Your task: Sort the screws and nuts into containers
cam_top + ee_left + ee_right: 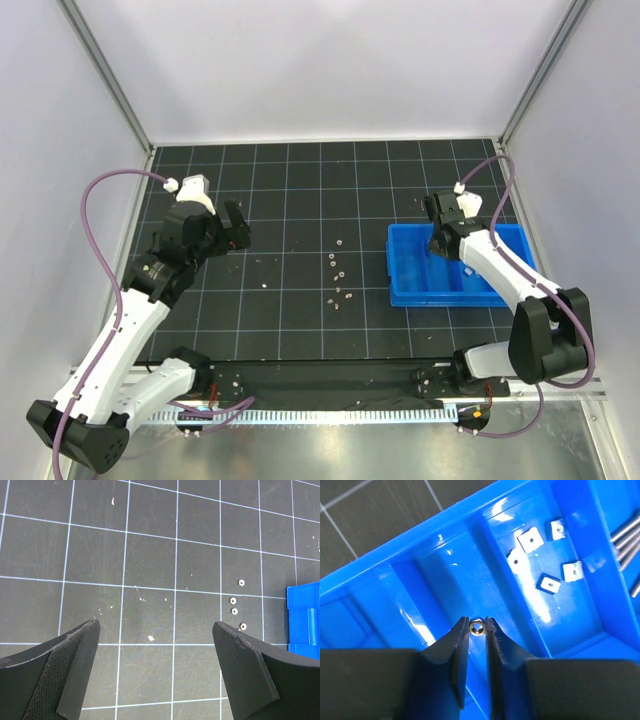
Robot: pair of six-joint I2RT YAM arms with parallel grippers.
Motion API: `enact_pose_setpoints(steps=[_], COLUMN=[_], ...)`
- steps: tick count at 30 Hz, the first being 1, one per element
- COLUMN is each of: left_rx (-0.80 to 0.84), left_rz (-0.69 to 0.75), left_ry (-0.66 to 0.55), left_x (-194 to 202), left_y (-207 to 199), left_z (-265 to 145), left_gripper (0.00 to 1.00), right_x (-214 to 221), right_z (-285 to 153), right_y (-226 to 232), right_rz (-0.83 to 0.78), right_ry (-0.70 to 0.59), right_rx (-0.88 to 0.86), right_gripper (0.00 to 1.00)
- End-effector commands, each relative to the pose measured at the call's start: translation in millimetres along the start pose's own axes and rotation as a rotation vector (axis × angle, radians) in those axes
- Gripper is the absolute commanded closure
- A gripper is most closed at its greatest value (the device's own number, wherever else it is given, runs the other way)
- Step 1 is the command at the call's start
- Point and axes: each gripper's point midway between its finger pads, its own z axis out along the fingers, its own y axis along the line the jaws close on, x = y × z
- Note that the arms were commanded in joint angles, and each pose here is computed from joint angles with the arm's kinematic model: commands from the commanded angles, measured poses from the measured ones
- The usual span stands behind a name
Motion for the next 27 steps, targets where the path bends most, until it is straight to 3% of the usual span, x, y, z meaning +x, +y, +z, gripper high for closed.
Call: enact_pose_setpoints(steps=[1,4,9,12,18,27], left_rx=[0.018,0.018,0.025,0.021,0.036,0.056], left_rz=[-0.003,-0.004,-0.003,-0.004,-0.006,-0.007], left_ry=[-0.034,-0.036,-0.044,-0.043,-0.046,-0.043], left_x=[-9,-9,-11,-10,-12,-11], left_y=[-4,-4,-4,-3,-6,-10], left_z=[0,0,-3,-2,-5,-5], left_gripper=[0.00,0.00,0.00,0.00,0.00,0.00], right_x=[-16,-31,-55,-40,9,60], right_z=[0,-18,-72,-97,-79,-21], right_y=[14,28,93,149,234,273], right_rz=[0.004,0.005,-0.111,-0.237,-0.347,-0.413], right_ry=[-0.033,-0.049,-0.139,-0.164,-0.078,0.042], right_rx=[-0.047,-0.133,-0.305,-0.364,-0.484,-0.474], right_gripper=[0.68,0.43,0.32,0.32,0.37,0.48])
